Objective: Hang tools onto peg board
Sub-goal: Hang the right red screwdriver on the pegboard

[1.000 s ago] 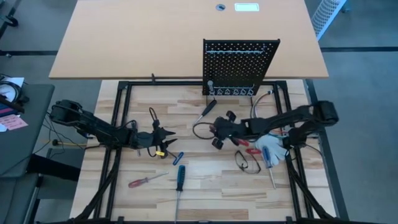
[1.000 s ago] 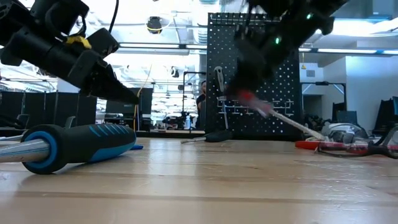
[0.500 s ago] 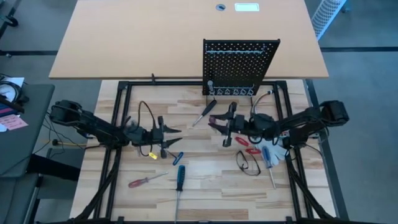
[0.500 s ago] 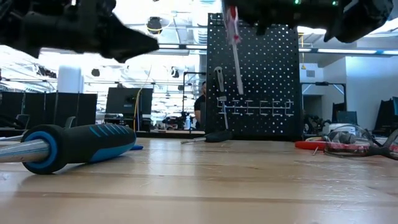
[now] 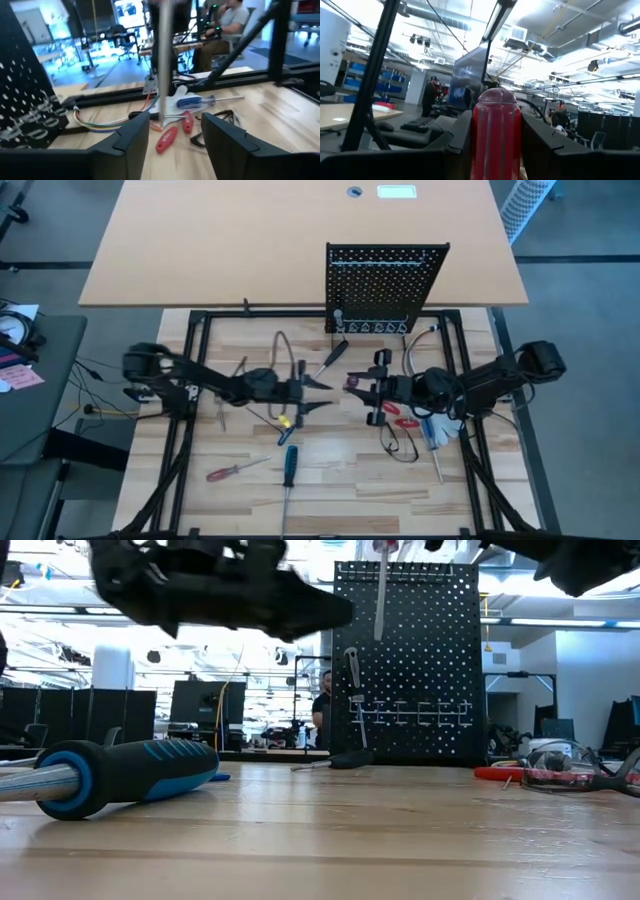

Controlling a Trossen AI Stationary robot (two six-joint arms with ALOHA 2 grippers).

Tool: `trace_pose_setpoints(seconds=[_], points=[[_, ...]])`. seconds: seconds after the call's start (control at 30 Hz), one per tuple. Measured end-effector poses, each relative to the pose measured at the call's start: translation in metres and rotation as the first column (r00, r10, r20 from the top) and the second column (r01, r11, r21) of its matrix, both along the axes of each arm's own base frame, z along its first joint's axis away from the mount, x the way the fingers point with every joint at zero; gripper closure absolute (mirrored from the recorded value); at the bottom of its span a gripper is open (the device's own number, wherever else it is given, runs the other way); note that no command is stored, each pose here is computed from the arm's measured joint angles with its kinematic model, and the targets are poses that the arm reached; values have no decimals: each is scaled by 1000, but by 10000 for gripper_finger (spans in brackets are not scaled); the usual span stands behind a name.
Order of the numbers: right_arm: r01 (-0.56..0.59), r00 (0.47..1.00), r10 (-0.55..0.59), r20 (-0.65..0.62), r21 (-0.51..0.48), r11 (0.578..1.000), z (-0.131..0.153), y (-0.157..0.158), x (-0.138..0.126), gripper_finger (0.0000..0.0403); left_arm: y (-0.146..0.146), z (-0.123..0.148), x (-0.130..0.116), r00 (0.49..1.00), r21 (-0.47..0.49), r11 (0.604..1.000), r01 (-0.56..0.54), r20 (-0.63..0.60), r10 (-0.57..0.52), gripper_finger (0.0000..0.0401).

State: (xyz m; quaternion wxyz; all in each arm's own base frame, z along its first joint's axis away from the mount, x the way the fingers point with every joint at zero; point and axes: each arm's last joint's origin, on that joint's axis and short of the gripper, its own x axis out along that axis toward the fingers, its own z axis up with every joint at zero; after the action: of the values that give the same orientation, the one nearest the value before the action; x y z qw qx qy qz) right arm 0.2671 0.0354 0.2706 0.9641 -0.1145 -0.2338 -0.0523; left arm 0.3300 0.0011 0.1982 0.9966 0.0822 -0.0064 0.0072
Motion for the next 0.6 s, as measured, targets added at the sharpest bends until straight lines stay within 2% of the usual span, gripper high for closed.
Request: trace_pose_setpoints(seconds=[0.13,0.43,0.6], points=[[-10,1000,10,-12,-31,999,5,6,-5,284,6,-5,19,996,-64,997,-43,-77,38,202],[-17,1000,18,11,-60,998,10,14,-10,284,-12,11,29,1000,-46,999,26,-4,-26,200],[12,1000,-12,15,-44,999,10,13,-10,284,-20,19,32,992,-40,992,-122,21,122,200]])
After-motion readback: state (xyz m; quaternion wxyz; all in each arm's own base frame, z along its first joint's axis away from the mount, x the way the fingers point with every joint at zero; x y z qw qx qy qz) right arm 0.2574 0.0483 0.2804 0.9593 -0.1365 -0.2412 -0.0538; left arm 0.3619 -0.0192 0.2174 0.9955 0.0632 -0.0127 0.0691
